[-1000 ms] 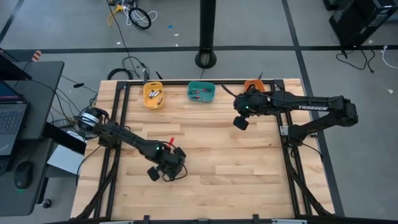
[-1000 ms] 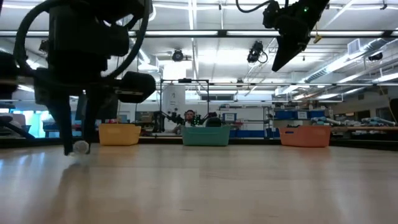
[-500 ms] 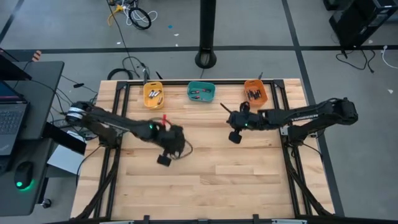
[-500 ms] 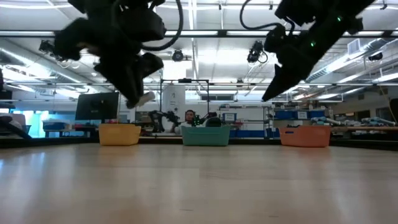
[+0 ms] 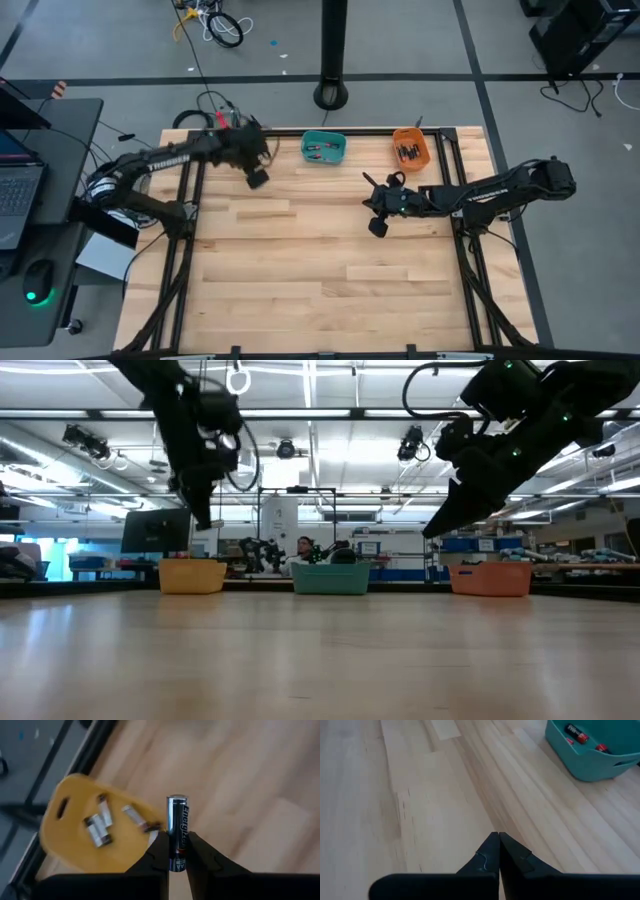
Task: Sort batteries
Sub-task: Put the silver battery into the yellow bin
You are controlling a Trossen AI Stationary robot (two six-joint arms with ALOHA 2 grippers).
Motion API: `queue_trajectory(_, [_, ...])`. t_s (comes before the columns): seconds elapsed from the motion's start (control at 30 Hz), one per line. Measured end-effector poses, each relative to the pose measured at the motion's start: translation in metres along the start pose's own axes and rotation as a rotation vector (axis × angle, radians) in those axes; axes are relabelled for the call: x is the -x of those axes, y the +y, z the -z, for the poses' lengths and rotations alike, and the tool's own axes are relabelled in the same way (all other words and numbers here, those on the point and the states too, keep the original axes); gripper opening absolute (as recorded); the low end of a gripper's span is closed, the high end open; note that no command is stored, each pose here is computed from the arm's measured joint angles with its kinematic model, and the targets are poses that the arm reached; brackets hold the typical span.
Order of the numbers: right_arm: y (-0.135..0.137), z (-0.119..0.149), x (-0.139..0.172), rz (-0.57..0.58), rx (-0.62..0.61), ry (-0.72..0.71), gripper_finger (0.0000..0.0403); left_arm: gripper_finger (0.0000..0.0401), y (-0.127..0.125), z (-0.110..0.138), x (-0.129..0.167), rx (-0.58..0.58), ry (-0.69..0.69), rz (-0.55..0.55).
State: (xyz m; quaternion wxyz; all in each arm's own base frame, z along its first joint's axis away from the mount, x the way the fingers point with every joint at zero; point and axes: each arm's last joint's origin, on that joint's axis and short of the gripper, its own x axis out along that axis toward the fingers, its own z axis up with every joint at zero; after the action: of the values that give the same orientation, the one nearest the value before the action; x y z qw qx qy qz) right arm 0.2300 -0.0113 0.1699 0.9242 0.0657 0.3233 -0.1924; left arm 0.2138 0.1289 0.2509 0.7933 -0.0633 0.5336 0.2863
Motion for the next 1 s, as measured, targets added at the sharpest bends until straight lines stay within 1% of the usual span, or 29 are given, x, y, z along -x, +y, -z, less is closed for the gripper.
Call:
queue_trajectory(0.07, [0.0, 0.0, 0.0, -0.001, 0.002, -0.001, 0.001, 0.0039, 0.022, 0.002, -0.01, 0.051, 0.039, -0.004])
queue_trajectory(0.17, [0.0, 0.0, 0.0, -0.001, 0.004, -0.001, 0.001, 0.0039, 0.047, 0.009, -0.032, 0.12, 0.14, -0.011])
queue_trajectory(0.23, [0.0, 0.0, 0.0, -0.001, 0.012, -0.002, 0.001, 0.0039, 0.06, 0.01, -0.045, 0.154, 0.16, 0.008])
queue_trajectory(0.33, [0.0, 0.0, 0.0, 0.0, 0.017, -0.002, 0.001, 0.0039, 0.071, 0.011, -0.066, 0.199, 0.186, 0.031])
queue_trajectory(0.5, [0.0, 0.0, 0.0, 0.0, 0.018, -0.003, 0.001, 0.0039, 0.075, 0.014, -0.09, 0.22, 0.245, 0.041])
queue_trajectory(0.6, [0.0, 0.0, 0.0, 0.0, 0.019, -0.003, 0.001, 0.0039, 0.076, 0.015, -0.098, 0.224, 0.265, 0.047])
queue_trajectory(0.9, [0.0, 0.0, 0.0, 0.001, 0.021, -0.002, 0.0011, 0.004, 0.076, 0.015, -0.108, 0.243, 0.272, 0.037])
queue_trajectory(0.93, [0.0, 0.0, 0.0, 0.001, 0.023, -0.001, 0.0011, 0.0045, 0.076, 0.014, -0.108, 0.247, 0.263, 0.027])
queue_trajectory(1.0, [0.0, 0.0, 0.0, 0.002, 0.038, 0.001, 0.0011, 0.007, 0.077, 0.012, -0.108, 0.25, 0.242, 0.019])
